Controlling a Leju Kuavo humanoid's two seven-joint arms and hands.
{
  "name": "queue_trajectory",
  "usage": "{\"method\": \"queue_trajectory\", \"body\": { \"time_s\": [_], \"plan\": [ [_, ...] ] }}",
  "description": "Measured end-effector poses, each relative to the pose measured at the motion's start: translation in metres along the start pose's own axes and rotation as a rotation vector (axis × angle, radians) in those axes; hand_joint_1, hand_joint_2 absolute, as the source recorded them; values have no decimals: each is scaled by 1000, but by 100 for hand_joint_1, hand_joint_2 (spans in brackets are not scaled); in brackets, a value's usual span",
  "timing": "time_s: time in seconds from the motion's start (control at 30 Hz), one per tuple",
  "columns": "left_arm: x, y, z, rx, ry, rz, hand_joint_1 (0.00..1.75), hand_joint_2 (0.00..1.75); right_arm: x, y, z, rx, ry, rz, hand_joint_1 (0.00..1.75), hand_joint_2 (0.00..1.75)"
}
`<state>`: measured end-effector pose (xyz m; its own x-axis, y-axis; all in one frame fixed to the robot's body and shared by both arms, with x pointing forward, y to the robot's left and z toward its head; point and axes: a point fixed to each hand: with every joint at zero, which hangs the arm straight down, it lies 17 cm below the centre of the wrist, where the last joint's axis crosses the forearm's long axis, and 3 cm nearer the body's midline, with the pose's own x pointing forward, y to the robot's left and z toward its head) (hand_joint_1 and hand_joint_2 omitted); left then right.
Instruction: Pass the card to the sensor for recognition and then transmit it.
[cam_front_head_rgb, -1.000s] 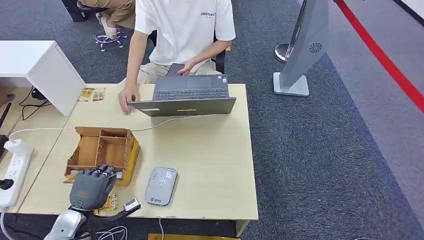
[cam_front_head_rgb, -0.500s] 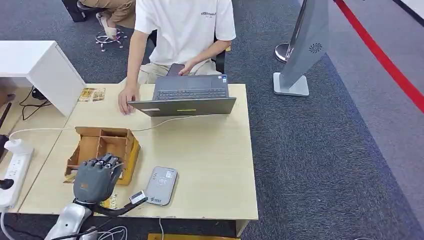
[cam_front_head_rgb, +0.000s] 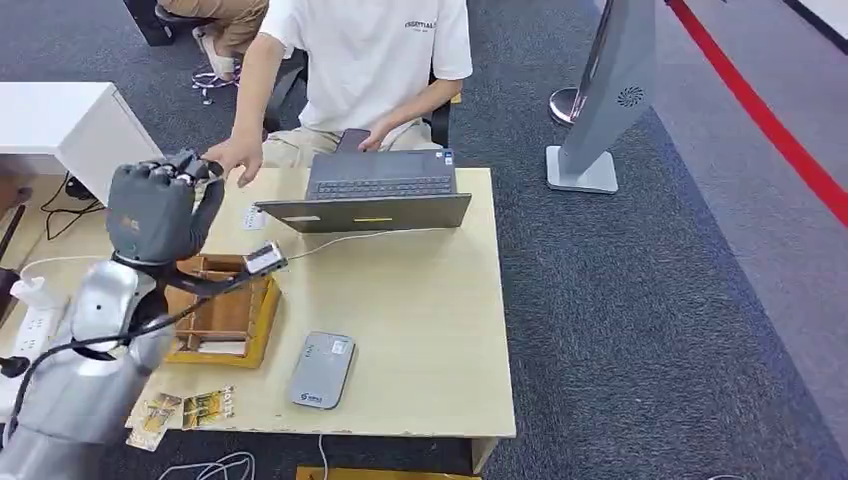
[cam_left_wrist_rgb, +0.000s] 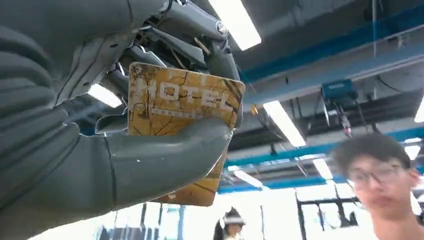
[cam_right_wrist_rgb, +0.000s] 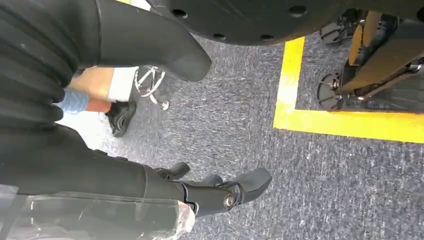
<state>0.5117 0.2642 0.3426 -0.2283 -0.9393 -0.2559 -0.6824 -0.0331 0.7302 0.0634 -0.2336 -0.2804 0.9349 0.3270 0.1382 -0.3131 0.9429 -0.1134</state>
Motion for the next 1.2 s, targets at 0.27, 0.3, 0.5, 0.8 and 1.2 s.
{"method": "queue_trajectory", "body": {
  "time_s": [0.27, 0.3, 0.5, 0.8, 1.2],
  "plan": [
    [-76, -34, -47, -98, 89, -156, 175, 175, -1, 1, 0, 9, 8, 16, 0, 175],
    [-81, -37, -49, -107, 99, -160, 0, 175, -1, 1, 0, 9, 9, 16, 0, 175],
    [-93, -64, -39, -178, 134, -145, 0, 175, -3, 1, 0, 9, 19, 28, 0, 175],
    [-91, -78, -31, -211, 149, -116, 0, 175, -3, 1, 0, 9, 22, 29, 0, 175],
    [-94, -66, 39, -193, 146, -48, 0, 175, -5, 8, 1, 9, 30, -20, 0, 175]
  ]
}}
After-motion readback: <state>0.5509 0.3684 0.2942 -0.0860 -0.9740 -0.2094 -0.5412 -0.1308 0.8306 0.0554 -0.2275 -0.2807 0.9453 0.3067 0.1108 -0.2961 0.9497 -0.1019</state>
